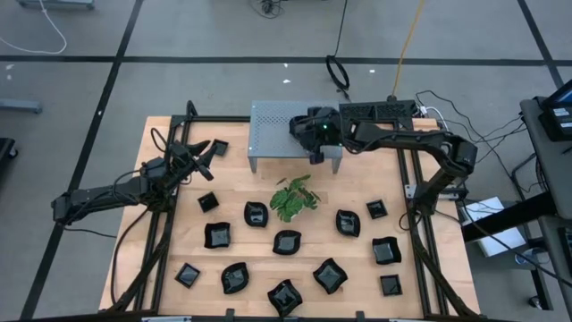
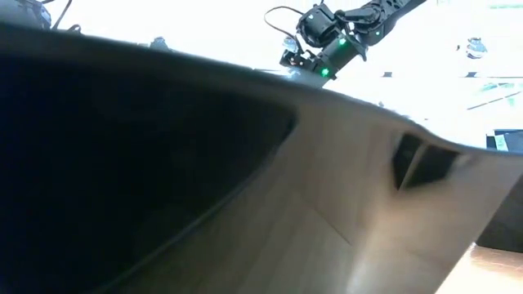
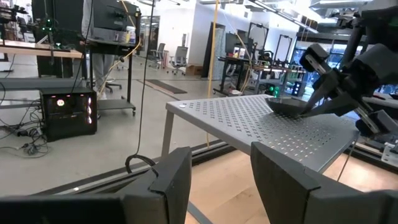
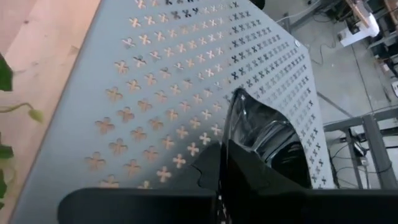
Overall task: Pick & Place Mini shaped plates
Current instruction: Put the leaf-shaped plate on the shelf, then put the distorted square plate on the shelf
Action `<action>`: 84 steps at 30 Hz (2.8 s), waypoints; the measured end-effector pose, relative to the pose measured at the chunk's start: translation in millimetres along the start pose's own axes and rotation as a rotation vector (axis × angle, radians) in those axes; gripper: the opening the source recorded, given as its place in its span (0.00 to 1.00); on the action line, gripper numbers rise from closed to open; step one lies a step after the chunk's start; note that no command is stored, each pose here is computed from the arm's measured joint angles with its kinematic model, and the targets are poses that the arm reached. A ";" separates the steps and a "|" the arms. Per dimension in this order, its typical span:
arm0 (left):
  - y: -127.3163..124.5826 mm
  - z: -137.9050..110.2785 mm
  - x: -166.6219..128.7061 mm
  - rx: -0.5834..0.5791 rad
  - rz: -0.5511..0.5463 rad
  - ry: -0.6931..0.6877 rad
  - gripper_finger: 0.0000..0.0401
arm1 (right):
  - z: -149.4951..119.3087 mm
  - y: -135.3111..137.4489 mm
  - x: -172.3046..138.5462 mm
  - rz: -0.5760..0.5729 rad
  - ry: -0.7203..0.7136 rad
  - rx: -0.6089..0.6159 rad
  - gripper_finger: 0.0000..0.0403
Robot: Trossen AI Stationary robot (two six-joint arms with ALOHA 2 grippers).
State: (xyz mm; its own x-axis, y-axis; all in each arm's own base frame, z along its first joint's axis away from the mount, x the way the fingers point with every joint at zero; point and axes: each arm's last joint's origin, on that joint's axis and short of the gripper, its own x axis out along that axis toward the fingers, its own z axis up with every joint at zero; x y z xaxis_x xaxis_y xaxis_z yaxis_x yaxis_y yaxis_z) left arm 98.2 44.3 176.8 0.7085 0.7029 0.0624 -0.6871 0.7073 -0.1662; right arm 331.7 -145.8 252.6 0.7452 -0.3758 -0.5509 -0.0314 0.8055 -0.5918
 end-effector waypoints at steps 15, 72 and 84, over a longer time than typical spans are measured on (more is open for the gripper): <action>0.0 0.0 0.0 0.000 0.000 0.000 0.42 | 9.6 -5.4 -0.6 -0.069 -0.094 0.189 0.26; -14.9 38.7 -3.7 -0.343 -0.363 -0.214 0.42 | 51.5 -30.2 -226.5 -0.209 -0.708 0.619 0.39; -61.2 65.7 20.5 -0.142 -0.570 0.301 0.42 | 50.8 -29.4 -225.4 -0.207 -0.702 0.618 0.39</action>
State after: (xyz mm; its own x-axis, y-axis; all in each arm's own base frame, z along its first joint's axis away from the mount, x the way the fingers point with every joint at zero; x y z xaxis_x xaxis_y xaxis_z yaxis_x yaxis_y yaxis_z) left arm 144.2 20.4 252.9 0.9833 0.1546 -0.0956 -0.1774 0.9313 -0.3181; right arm 198.5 -61.5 424.1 0.9322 -0.3390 0.1268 0.3530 0.9289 -0.1117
